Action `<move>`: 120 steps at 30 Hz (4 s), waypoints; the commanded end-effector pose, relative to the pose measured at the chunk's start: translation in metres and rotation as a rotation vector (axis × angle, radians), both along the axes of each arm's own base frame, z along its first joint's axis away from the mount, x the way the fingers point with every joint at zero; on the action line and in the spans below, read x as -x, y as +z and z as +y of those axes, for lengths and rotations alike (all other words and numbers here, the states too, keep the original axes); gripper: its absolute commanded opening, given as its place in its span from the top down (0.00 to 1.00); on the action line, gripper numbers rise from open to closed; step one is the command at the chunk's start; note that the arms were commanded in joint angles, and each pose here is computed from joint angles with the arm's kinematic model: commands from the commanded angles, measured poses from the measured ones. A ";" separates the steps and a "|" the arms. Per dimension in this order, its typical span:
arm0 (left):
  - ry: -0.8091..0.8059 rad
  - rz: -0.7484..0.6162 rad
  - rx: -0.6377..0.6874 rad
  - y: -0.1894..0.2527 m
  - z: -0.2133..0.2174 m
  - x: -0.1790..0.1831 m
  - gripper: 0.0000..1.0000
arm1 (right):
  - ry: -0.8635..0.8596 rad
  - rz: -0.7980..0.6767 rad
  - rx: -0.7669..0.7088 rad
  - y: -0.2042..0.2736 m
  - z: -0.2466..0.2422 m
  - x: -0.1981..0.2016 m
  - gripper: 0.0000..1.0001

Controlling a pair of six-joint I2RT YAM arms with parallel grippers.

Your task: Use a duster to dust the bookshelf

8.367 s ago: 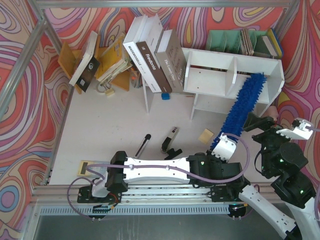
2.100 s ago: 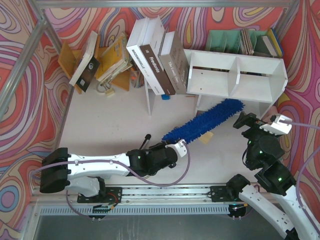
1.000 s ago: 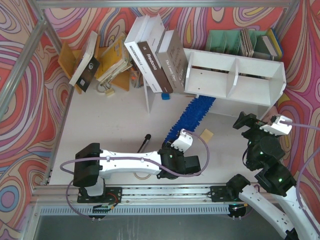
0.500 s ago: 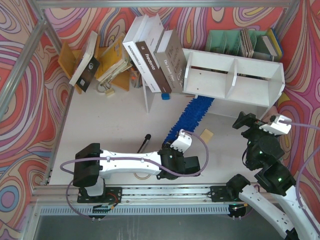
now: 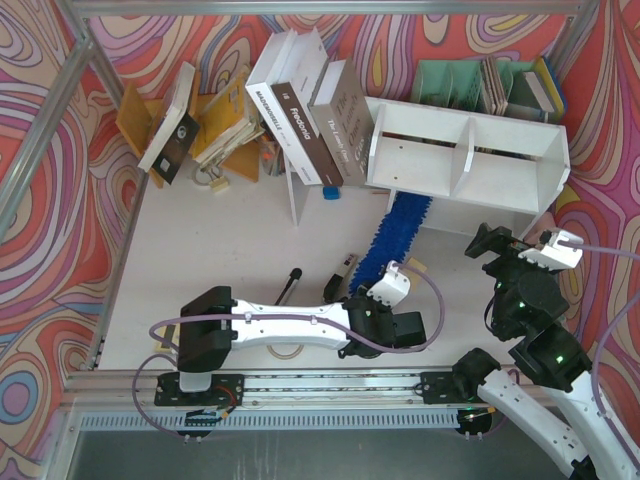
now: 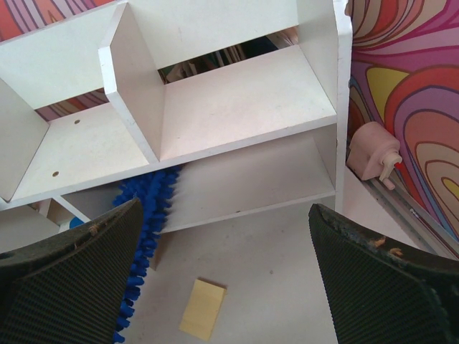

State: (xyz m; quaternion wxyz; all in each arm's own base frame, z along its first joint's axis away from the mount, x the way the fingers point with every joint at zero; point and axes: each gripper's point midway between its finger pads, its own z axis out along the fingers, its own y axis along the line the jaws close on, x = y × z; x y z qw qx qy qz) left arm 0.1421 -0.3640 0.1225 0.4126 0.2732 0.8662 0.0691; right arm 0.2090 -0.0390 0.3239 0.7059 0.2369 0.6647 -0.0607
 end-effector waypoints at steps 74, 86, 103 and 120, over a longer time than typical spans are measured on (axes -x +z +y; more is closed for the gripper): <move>-0.101 -0.051 0.015 0.023 -0.027 0.004 1.00 | 0.055 -0.002 -0.003 0.000 0.011 -0.007 0.14; -0.234 -0.047 0.029 0.032 -0.070 0.018 1.00 | 0.054 0.005 0.008 -0.001 0.012 -0.010 0.14; 0.012 -0.158 0.010 0.040 0.033 -0.003 1.00 | 0.048 0.003 0.010 0.000 0.011 -0.010 0.14; -0.207 -0.046 0.039 0.025 -0.057 0.015 1.00 | 0.039 -0.001 0.008 -0.001 0.008 -0.007 0.14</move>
